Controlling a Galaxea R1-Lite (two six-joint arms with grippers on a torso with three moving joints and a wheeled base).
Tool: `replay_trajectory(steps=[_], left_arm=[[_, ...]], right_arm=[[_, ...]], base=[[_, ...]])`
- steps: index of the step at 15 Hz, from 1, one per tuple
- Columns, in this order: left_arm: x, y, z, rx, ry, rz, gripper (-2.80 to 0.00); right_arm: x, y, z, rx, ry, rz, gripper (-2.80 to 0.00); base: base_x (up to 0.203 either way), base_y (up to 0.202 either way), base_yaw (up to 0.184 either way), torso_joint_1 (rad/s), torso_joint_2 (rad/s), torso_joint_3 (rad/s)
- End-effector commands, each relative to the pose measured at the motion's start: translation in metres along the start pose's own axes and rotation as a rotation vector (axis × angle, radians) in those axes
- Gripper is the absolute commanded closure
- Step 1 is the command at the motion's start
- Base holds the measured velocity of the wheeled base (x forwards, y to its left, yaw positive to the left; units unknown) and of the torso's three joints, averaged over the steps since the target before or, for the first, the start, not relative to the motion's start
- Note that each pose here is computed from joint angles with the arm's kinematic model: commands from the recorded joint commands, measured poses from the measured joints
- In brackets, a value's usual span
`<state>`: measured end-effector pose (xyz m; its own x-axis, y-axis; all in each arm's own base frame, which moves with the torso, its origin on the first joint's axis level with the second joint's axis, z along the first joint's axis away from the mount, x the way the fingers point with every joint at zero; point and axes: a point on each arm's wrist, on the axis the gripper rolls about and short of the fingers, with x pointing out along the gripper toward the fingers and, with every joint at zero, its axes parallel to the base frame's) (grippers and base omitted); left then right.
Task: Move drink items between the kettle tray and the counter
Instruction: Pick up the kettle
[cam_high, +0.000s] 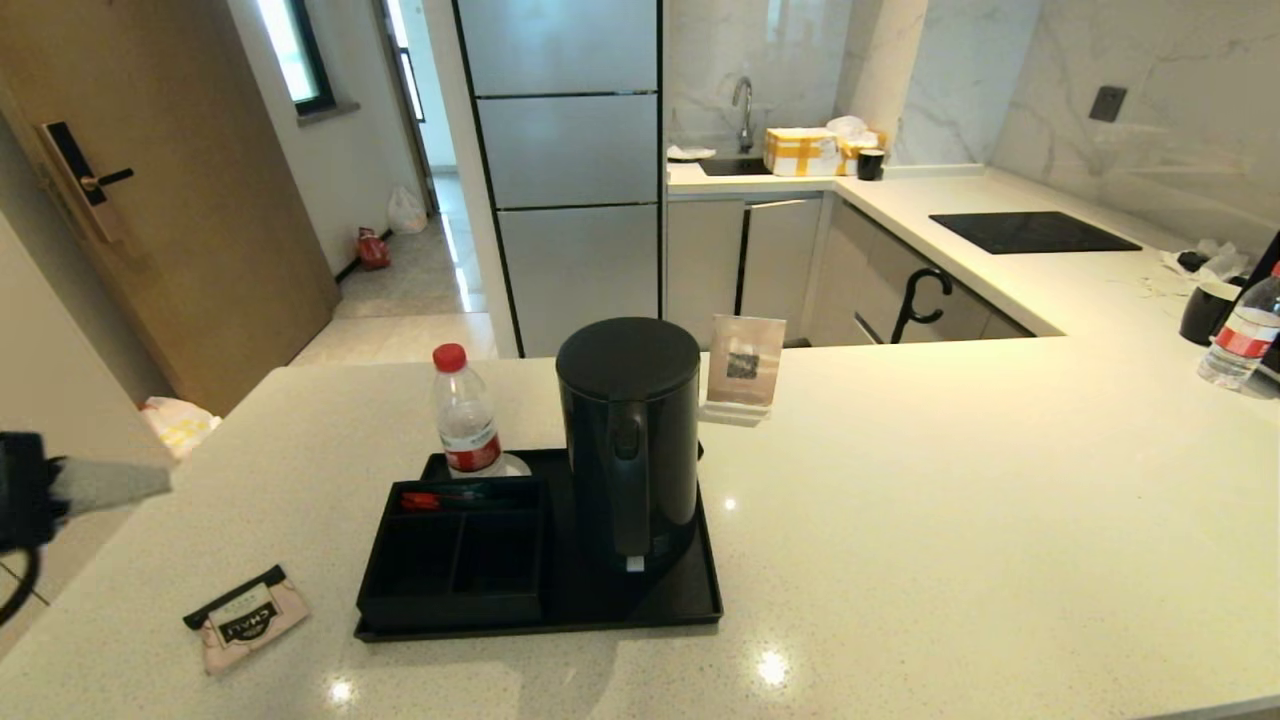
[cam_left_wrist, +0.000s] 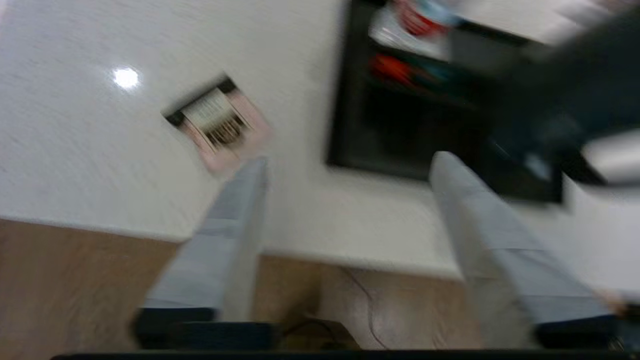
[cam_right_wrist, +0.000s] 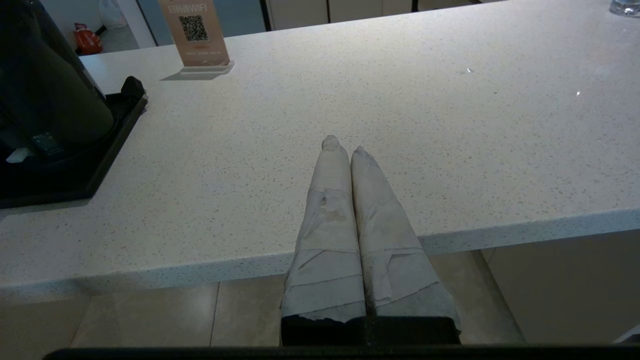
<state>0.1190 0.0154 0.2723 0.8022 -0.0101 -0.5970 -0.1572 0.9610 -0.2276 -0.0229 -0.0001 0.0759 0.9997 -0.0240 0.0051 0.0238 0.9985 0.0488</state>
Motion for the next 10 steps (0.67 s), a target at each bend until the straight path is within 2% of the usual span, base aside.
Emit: replay_trajectory(steps=[1,2,4,6,7,10], left_arm=[[-0.080,-0.005,-0.041,0.047,-0.119,-0.089,0.00],[-0.097,-0.005,-0.053,0.068,-0.110,-0.119,0.00],[-0.113,-0.006,-0.063,0.091,-0.091,-0.179,0.00],[-0.154,-0.008,-0.080,0.116,-0.146,-0.265,0.00],[-0.164,-0.007,-0.089,0.123,-0.138,-0.301,0.00],[-0.164,-0.007,-0.089,0.123,-0.137,-0.302,0.00]], right_arm=[[0.000,0.000,0.000,0.000,0.000,-0.001,0.00],[0.000,0.000,0.000,0.000,0.000,-0.001,0.00],[0.000,0.000,0.000,0.000,0.000,-0.001,0.00],[0.000,0.000,0.000,0.000,0.000,-0.001,0.00],[0.000,0.000,0.000,0.000,0.000,-0.001,0.00],[0.000,0.000,0.000,0.000,0.000,-0.001,0.00]], base=[[0.000,0.000,0.000,0.000,0.00,0.000],[0.000,0.000,0.000,0.000,0.00,0.000],[0.000,0.000,0.000,0.000,0.00,0.000],[0.000,0.000,0.000,0.000,0.00,0.000],[0.000,0.000,0.000,0.000,0.00,0.000],[0.000,0.000,0.000,0.000,0.00,0.000]])
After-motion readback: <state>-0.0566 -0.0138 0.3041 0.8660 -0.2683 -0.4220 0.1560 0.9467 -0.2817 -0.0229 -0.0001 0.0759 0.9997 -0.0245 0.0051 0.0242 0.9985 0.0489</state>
